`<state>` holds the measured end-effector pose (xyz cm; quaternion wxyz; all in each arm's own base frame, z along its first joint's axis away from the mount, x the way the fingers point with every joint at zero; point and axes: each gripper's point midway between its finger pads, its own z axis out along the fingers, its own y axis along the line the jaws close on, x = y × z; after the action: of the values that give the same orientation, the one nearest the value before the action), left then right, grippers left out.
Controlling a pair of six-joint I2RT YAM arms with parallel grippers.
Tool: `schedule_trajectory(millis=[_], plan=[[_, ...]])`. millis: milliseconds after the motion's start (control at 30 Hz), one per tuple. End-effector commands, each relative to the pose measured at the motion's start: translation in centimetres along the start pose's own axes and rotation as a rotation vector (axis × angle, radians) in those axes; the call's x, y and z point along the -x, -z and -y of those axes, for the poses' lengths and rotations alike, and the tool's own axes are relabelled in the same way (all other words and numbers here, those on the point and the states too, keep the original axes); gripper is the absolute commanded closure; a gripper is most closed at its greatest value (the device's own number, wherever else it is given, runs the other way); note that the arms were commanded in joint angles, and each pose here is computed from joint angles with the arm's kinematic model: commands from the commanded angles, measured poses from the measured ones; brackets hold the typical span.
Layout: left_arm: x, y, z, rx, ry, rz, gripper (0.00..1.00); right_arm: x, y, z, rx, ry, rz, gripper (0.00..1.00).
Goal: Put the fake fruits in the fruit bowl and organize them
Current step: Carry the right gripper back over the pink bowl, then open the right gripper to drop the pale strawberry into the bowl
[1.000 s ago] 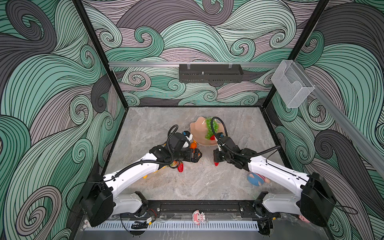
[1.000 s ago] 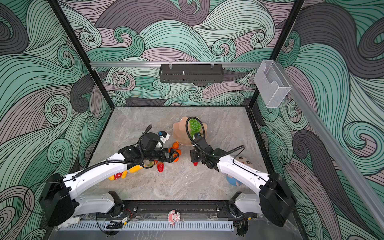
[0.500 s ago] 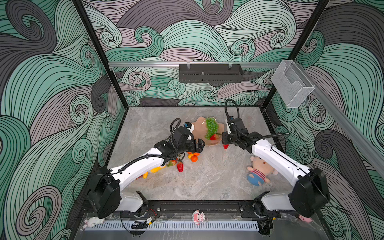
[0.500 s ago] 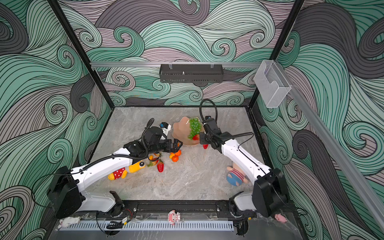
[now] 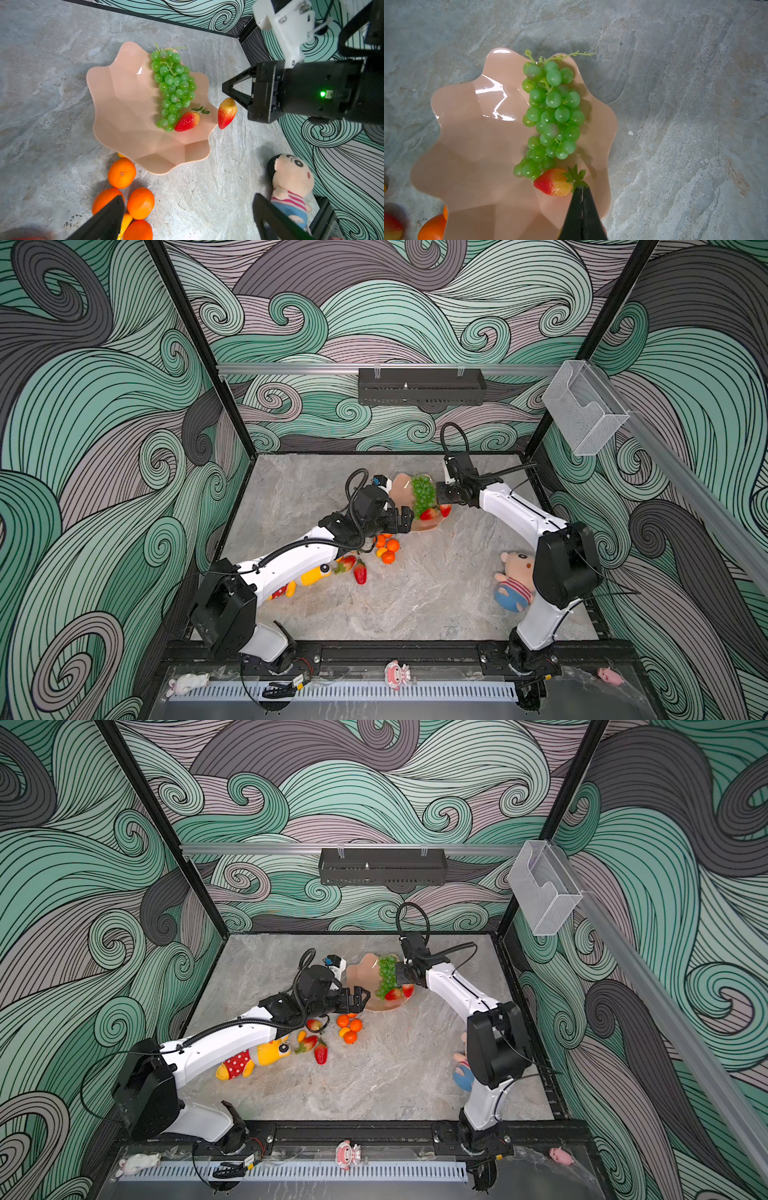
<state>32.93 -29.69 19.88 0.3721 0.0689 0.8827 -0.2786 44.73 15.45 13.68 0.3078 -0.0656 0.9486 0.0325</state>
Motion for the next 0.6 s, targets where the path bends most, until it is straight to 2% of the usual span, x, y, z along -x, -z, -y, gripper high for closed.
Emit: schedule_trajectory(millis=[0,267,567], plan=[[1.4,0.1,-0.2,0.021,-0.008,0.034,0.02,1.1,-0.6,0.6,-0.035,0.032,0.006,1.0],[1.0,-0.3,-0.8,0.033,-0.014,0.02,0.01,1.4,-3.2,1.1,-0.084,0.067,-0.019,1.0],[0.8,-0.4,-1.1,0.042,-0.019,0.007,0.01,0.5,-4.9,0.7,-0.065,0.059,-0.057,0.97]])
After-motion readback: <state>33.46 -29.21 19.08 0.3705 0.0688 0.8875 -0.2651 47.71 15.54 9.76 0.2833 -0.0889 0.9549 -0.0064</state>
